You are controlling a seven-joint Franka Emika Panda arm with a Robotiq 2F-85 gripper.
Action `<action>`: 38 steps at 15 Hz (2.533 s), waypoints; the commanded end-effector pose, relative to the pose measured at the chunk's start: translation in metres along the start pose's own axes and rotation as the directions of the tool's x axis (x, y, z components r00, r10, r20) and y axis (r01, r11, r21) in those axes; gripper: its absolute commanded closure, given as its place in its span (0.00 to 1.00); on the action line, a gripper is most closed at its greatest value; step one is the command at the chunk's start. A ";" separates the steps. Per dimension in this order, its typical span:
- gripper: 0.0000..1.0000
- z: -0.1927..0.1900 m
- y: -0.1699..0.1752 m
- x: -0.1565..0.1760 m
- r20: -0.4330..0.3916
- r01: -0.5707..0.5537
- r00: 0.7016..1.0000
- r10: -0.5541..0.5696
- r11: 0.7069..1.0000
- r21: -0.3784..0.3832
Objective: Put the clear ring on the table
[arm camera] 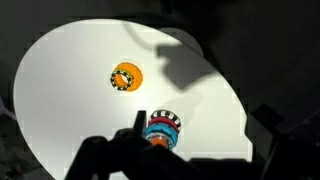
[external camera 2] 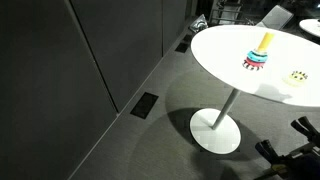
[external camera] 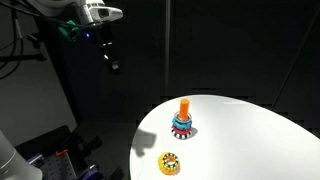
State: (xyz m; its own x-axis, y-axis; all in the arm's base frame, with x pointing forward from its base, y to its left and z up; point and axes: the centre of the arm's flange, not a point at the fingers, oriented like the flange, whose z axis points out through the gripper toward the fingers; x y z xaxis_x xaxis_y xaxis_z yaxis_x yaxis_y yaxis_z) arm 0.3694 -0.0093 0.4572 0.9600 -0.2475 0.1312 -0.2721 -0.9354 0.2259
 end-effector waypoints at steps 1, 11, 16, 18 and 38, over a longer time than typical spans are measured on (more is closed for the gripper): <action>0.00 0.000 0.000 0.000 0.000 0.000 1.000 0.000 1.000 0.000; 0.00 0.000 0.000 0.000 0.000 0.000 1.000 0.000 1.000 0.000; 0.00 0.000 0.000 0.000 0.000 0.000 1.000 0.000 1.000 0.000; 0.00 0.000 0.001 0.010 -0.018 -0.031 0.999 0.031 1.000 0.005; 0.00 0.047 0.039 0.157 0.101 -0.109 0.990 0.098 0.988 0.110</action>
State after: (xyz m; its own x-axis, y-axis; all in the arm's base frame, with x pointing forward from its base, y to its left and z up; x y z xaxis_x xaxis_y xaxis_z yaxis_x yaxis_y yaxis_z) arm 0.4808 -0.0767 0.4420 0.9188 -0.3867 0.0788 -0.3931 -0.9144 0.0965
